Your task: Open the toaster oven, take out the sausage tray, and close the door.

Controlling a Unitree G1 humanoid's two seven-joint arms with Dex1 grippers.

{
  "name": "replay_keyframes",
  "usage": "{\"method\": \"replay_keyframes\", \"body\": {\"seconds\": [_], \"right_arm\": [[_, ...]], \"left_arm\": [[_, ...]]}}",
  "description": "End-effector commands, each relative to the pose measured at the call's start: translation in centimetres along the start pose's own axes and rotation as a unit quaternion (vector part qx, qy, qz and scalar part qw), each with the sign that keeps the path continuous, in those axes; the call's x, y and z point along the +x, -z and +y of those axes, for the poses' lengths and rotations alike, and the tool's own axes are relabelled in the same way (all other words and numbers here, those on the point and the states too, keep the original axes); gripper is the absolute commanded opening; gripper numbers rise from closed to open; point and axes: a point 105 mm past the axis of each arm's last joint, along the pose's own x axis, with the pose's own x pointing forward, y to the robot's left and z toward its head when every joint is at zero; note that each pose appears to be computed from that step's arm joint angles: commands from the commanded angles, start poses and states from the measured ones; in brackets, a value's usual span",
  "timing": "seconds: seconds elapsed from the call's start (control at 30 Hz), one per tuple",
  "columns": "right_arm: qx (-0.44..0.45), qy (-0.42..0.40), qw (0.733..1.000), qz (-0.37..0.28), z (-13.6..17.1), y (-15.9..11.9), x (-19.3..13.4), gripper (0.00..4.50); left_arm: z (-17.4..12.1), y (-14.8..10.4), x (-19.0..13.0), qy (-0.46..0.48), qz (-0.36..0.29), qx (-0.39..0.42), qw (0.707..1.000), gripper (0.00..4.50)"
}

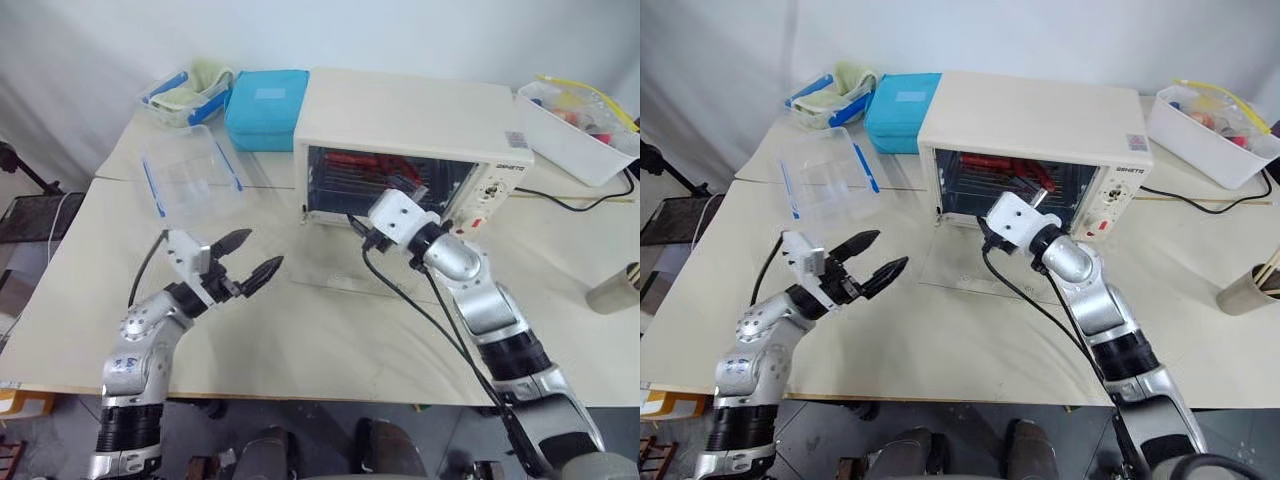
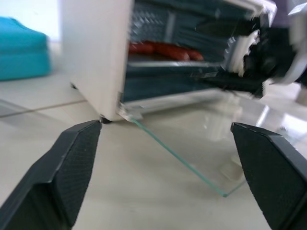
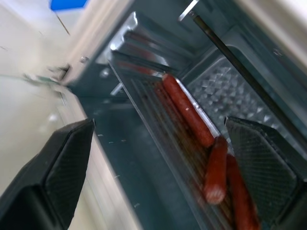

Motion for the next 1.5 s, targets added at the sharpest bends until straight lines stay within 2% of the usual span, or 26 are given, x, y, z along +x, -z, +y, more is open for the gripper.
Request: {"method": "replay_keyframes", "body": {"seconds": [0.03, 0.2, 0.5, 0.93, 1.33, 1.5], "right_arm": [[-0.055, 0.019, 0.998, -0.001, -0.6, -0.2, 1.1, 4.50], [-0.126, 0.022, 0.992, -0.006, -0.3, -0.8, 3.0, 4.50], [-0.158, 0.017, 0.987, 0.013, 0.2, -0.3, 5.0, 4.50], [-0.172, 0.044, 0.984, 0.013, -1.0, -0.7, 5.6, 0.10], [-0.185, 0.058, 0.981, -0.005, -1.8, -1.7, 4.8, 0.03], [-0.192, 0.048, 0.980, -0.023, -1.4, -2.4, 3.6, 0.03]], "left_arm": [[-0.4, -1.6, -0.6, 0.002, -0.018, 0.016, 1.000, 4.49], [-0.5, -1.4, -1.1, -0.009, -0.011, 0.013, 1.000, 4.49], [-1.2, -1.3, 0.6, 0.021, -0.014, 0.009, 1.000, 4.49], [-1.6, -2.2, 6.2, 0.122, -0.033, 0.024, 0.992, 4.50], [-1.2, -3.8, 11.7, 0.159, -0.072, 0.027, 0.984, 4.50], [-0.4, -3.8, 12.2, 0.157, -0.071, 0.029, 0.985, 4.50]]}}
